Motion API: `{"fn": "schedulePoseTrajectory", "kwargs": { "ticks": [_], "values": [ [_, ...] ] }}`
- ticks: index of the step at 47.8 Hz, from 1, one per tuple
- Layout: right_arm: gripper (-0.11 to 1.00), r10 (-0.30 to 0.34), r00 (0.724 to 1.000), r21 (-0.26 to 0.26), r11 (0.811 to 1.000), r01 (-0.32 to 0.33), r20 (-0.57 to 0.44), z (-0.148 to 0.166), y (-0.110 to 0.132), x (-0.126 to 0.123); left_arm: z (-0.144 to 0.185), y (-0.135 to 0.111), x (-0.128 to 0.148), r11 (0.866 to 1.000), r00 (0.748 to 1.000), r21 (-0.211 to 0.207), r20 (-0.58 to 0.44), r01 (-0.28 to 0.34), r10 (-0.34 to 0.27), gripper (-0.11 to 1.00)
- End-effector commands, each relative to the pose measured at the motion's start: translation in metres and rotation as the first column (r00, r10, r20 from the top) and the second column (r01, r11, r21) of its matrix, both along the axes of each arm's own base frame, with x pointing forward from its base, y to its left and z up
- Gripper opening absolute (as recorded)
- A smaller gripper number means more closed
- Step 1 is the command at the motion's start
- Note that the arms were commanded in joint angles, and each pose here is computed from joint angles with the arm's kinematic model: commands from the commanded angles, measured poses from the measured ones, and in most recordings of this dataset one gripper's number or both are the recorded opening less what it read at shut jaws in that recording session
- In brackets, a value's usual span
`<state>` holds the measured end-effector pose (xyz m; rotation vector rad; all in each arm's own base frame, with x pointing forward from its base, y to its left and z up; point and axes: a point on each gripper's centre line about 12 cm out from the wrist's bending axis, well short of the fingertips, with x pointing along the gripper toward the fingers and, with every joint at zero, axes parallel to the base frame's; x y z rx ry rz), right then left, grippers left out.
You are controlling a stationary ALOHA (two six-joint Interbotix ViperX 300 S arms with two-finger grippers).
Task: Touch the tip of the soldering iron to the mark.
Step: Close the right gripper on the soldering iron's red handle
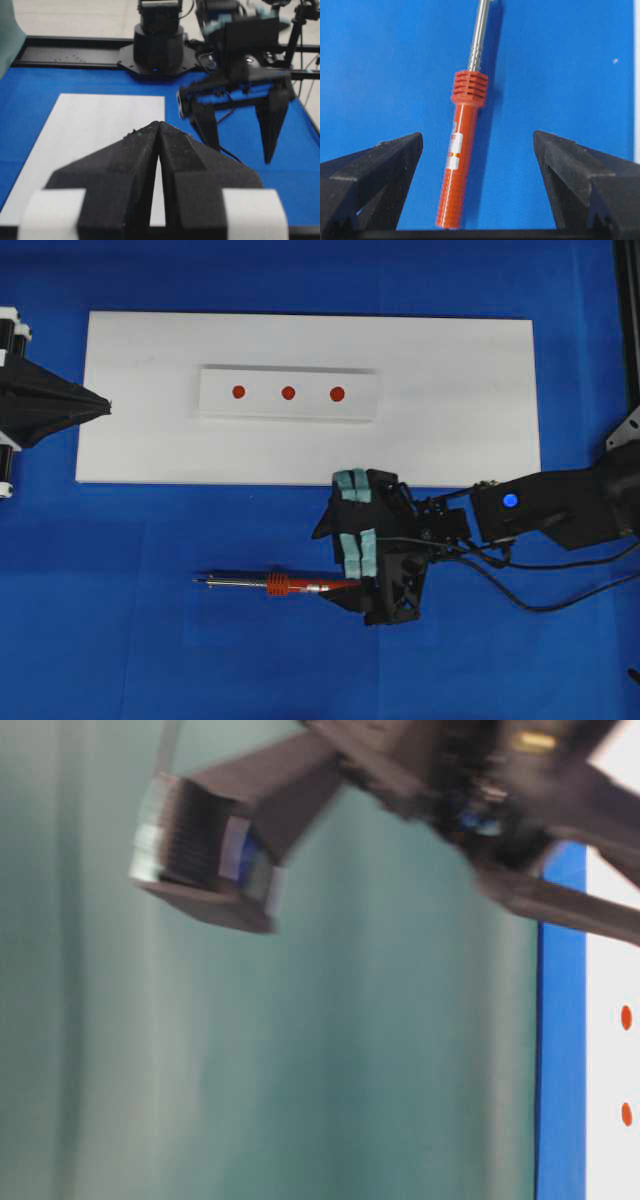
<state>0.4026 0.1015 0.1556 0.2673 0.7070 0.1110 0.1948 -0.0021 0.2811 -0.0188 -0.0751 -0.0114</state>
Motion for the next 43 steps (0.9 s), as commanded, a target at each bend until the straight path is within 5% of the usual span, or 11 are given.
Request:
{"fn": "schedulePoseTrajectory", "kwargs": {
  "ticks": [1, 37, 43],
  "values": [
    [0.83, 0.000, 0.999, 0.018, 1.000, -0.001, 0.051, 0.003, 0.005, 0.009, 0.005, 0.000, 0.001, 1.000, 1.000, 0.001, 0.018, 0.001, -0.001, 0.00],
    [0.83, -0.063, 0.995, 0.104, 0.993, 0.054, 0.082, -0.061, 0.028, 0.033, 0.001, 0.000, 0.000, 1.000, 1.000, 0.001, 0.014, 0.001, -0.001, 0.00],
    [0.72, -0.056, 0.996, 0.097, 0.994, 0.049, 0.067, -0.063, 0.029, 0.031, 0.001, 0.000, 0.000, 1.000, 1.000, 0.001, 0.012, 0.001, -0.001, 0.00]
  ]
}}
